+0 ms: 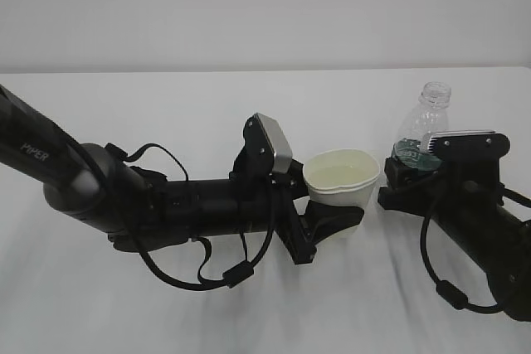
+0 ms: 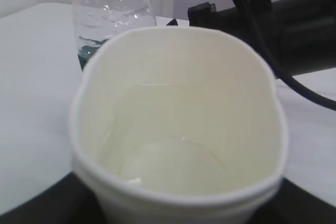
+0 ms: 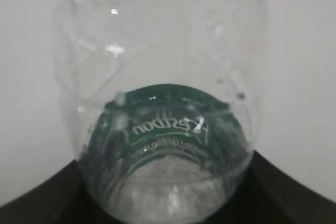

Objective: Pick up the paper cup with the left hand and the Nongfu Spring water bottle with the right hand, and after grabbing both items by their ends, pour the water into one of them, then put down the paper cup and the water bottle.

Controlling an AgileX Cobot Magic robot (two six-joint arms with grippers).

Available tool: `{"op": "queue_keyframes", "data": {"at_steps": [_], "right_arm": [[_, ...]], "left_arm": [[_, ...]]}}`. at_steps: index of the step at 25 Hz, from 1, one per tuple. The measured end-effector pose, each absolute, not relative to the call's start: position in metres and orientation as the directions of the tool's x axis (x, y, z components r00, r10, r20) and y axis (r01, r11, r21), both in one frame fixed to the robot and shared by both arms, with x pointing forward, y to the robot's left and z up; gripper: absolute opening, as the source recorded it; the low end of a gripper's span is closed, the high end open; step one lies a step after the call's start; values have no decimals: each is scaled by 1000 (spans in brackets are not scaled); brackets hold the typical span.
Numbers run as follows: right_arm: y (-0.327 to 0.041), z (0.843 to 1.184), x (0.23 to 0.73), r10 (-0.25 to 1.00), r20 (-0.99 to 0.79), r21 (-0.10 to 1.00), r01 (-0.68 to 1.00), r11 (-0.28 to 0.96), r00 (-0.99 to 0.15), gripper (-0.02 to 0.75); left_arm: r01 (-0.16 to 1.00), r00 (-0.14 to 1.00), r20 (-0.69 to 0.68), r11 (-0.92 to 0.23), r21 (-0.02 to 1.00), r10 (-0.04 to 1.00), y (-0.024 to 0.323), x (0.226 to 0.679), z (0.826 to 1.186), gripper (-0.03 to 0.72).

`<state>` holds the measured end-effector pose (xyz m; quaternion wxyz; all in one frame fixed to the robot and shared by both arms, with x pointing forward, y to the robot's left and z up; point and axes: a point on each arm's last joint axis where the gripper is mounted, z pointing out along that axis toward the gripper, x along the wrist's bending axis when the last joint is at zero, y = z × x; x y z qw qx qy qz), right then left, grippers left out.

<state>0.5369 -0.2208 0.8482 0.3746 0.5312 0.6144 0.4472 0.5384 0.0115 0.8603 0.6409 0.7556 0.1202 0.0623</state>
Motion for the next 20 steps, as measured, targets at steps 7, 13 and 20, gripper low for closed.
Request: {"op": "queue_keyframes", "data": {"at_steps": [7, 13, 20], "right_arm": [[-219, 848, 537, 985, 13, 948, 316, 44, -174, 584], [-219, 848, 535, 984, 11, 947, 319, 48, -180, 608], [-222, 852, 524, 984, 10, 943, 328, 50, -180, 609]], "left_arm": [[102, 963, -60, -150, 984, 262, 11, 538, 860, 432], [102, 963, -60, -150, 984, 262, 11, 538, 860, 432], [101, 964, -60, -146, 984, 260, 11, 538, 861, 432]]}}
